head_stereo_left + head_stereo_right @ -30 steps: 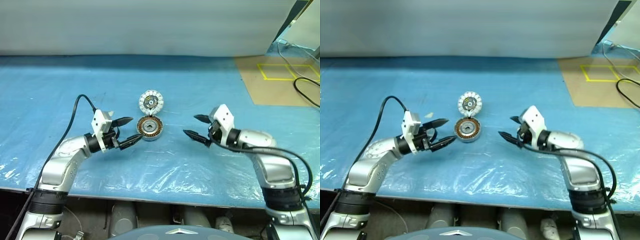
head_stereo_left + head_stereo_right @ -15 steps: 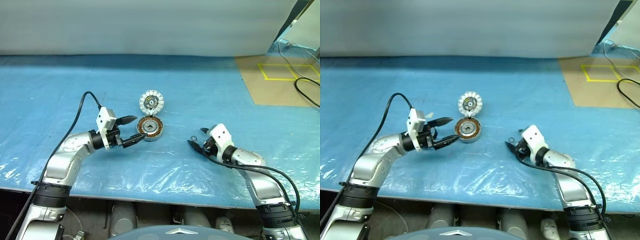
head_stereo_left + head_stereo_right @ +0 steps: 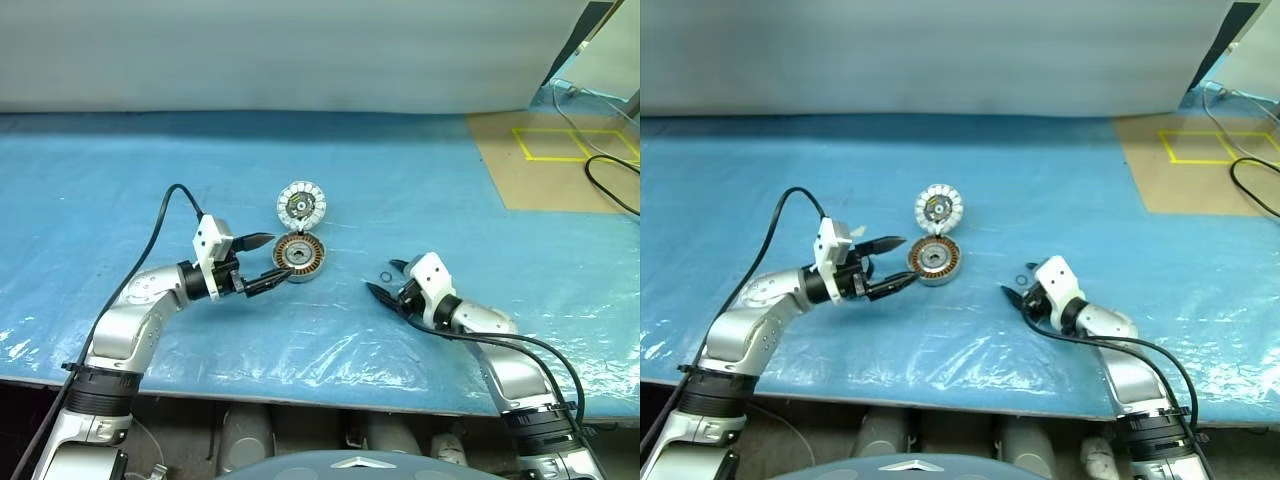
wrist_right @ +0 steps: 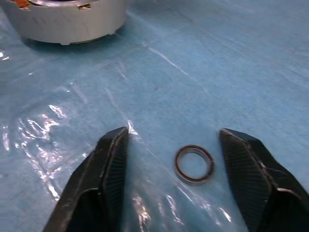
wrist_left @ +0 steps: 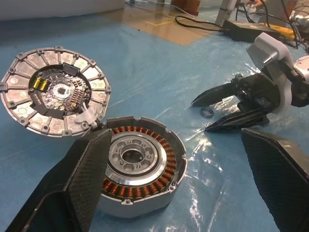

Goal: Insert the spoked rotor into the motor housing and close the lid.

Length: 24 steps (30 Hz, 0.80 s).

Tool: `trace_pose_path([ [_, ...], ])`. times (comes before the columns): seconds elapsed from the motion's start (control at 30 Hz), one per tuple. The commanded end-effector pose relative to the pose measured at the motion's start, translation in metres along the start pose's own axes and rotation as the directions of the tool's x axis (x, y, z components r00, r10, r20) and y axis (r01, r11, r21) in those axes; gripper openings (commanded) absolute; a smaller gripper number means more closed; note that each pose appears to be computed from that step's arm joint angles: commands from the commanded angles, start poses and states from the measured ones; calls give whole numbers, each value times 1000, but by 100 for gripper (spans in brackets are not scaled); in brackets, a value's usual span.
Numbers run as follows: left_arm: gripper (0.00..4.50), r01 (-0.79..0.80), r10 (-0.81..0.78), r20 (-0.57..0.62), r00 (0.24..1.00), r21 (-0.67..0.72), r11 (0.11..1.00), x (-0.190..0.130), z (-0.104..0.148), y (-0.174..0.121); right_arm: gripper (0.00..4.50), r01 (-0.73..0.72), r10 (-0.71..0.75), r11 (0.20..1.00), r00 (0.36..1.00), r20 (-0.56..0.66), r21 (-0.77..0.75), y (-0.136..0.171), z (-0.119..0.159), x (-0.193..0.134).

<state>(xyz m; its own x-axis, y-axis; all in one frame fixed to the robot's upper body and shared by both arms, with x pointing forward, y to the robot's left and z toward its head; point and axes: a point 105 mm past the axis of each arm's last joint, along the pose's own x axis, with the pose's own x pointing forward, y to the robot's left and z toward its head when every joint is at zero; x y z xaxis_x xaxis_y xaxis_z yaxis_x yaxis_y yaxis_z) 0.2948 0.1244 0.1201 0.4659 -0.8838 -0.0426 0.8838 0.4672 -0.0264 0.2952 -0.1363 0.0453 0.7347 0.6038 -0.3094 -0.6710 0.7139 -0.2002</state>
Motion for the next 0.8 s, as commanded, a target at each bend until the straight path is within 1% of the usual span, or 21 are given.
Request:
trace_pose_path([
  [0.03, 450, 8, -9, 16, 1000, 41, 999, -1, 11, -2, 201, -11, 14, 999, 998, -68, 44, 10, -17, 2],
  [0.13, 450, 8, -9, 15, 1000, 45, 999, 0, 10, -1, 116, 29, -26, 999, 995, -97, 26, 3, -23, 2],
  [0.27, 450, 7, -8, 13, 1000, 48, 999, 0, 10, 0, 116, 51, -49, 999, 991, -124, 14, -1, -29, 2],
  [0.47, 450, 9, -9, 12, 1000, 51, 999, -1, 9, 1, 116, 42, -43, 999, 992, -115, -7, 9, -23, 11],
  [0.63, 450, 12, -12, 6, 1000, 50, 999, -2, 6, 1, 116, 47, -48, 999, 997, -55, -15, 13, -2, 22],
  [0.73, 450, 12, -12, 4, 1000, 50, 999, -2, 5, 2, 116, 51, -52, 998, 998, -47, -32, 16, 4, 28],
  [0.8, 450, 10, -11, 4, 1000, 49, 999, -2, 4, 3, 116, 61, -61, 998, 997, -40, -14, 18, 7, 33],
])
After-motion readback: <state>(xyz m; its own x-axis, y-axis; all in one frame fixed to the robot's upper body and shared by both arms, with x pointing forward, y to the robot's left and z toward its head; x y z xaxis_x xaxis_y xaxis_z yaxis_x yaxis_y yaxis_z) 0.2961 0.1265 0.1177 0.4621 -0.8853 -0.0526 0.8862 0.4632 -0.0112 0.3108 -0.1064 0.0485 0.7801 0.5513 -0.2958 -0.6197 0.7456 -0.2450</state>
